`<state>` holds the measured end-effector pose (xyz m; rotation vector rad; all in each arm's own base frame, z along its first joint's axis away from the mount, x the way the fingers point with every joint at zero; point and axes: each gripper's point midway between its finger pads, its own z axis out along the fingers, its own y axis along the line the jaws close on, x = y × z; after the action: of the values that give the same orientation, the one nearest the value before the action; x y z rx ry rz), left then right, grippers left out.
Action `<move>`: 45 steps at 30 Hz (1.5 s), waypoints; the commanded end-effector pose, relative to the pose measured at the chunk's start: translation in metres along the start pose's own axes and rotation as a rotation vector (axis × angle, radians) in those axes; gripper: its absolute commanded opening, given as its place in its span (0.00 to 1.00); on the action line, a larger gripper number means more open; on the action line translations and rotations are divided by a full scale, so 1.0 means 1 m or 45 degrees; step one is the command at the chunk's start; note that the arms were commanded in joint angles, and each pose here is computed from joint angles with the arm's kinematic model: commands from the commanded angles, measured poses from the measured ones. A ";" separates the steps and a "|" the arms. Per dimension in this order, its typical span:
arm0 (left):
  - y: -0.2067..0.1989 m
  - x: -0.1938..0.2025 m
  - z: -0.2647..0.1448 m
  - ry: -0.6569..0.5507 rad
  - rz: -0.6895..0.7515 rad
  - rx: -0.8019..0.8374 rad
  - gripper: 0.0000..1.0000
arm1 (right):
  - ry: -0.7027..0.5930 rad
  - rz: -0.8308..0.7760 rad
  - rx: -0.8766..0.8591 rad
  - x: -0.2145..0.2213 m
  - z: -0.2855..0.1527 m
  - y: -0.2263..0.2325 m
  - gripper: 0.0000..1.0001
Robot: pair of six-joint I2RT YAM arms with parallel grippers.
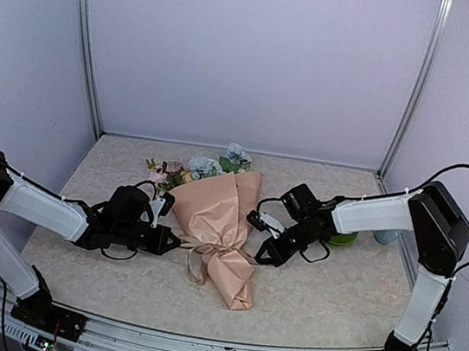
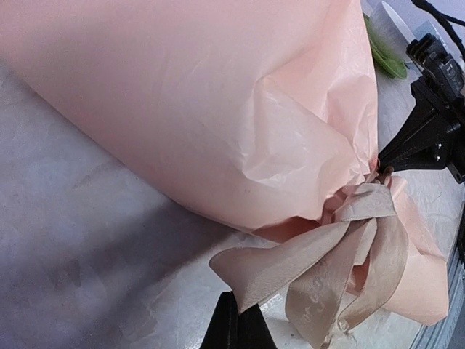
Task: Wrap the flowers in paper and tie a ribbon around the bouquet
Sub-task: Tie the half-tied ribbon around the folded bouquet.
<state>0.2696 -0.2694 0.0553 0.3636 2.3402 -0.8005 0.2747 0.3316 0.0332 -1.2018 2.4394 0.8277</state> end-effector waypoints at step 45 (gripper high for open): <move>0.053 0.012 -0.011 0.026 -0.060 -0.231 0.00 | 0.157 0.325 -0.093 0.101 0.019 0.022 0.00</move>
<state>0.2776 -0.2414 0.0492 0.2696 2.3666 -0.7213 0.2346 0.3133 0.0180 -1.0063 2.5032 1.0086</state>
